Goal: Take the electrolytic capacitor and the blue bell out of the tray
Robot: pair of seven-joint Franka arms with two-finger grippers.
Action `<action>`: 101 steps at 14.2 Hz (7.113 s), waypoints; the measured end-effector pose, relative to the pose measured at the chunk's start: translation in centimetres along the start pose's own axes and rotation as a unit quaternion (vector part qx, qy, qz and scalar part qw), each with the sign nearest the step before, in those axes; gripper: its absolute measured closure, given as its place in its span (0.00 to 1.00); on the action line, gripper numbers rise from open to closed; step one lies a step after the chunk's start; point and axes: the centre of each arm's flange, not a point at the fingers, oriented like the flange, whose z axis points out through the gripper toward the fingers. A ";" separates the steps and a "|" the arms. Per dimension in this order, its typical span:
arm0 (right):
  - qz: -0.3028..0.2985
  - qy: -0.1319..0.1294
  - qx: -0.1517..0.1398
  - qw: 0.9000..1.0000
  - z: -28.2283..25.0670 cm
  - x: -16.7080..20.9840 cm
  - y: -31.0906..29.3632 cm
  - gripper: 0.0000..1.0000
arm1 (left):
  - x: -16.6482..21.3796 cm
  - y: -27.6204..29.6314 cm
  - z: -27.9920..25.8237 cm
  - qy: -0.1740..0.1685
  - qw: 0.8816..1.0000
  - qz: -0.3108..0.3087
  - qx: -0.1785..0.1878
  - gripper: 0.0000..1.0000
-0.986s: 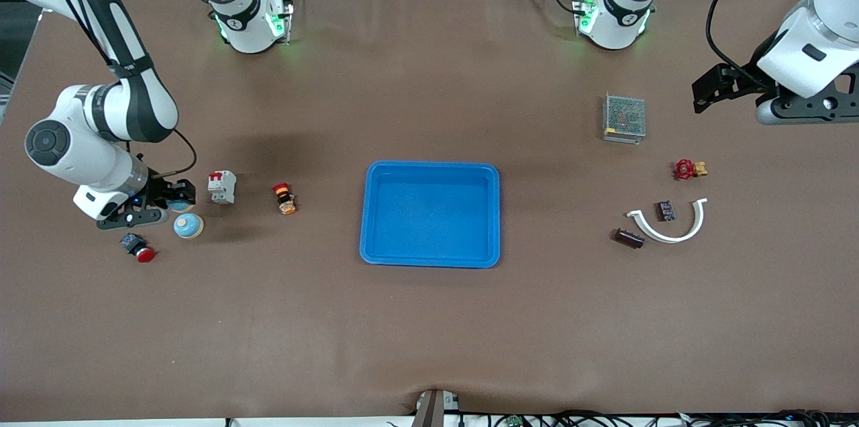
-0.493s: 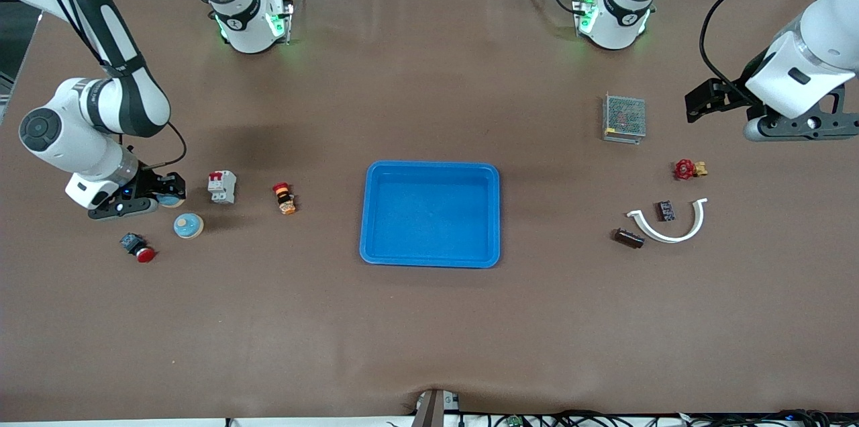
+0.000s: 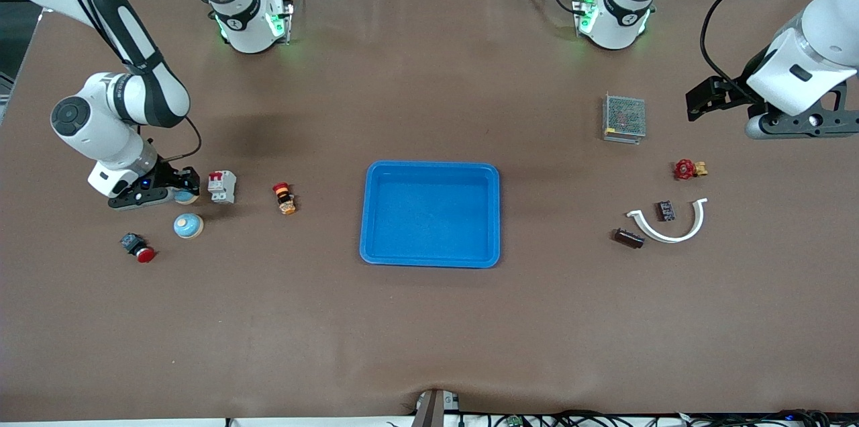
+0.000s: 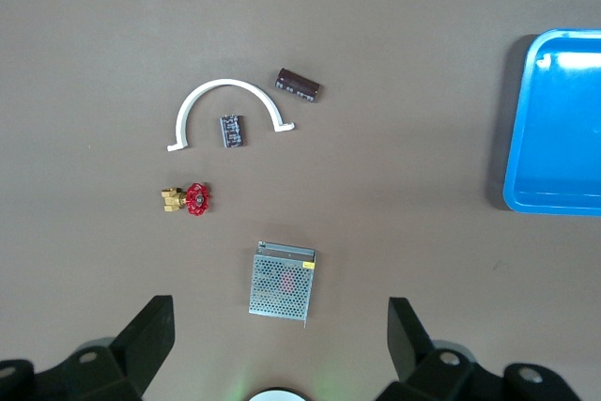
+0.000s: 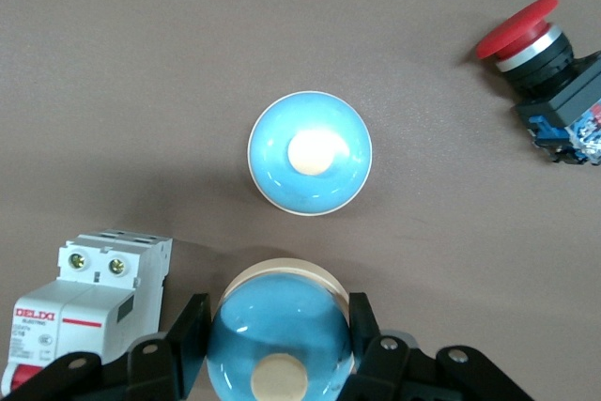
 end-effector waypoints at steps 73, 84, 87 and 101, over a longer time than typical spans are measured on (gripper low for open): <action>0.058 -0.079 0.049 0.994 -14.4 20.2 -4.9 0.00 | -1.1 -0.9 -1.3 0.006 1.000 -0.009 0.002 0.00; 0.084 -0.092 0.000 0.992 -21.6 22.0 -4.8 0.00 | -1.2 -0.6 -1.3 0.005 1.000 -0.006 0.003 0.00; 0.093 -0.100 0.010 0.991 -25.1 21.7 -5.2 0.00 | -1.2 -0.5 -1.3 0.005 1.000 -0.006 0.003 0.00; 0.123 -0.049 0.016 0.991 -45.3 10.3 -7.6 0.00 | -2.5 0.2 -1.8 0.006 1.000 0.000 0.007 0.00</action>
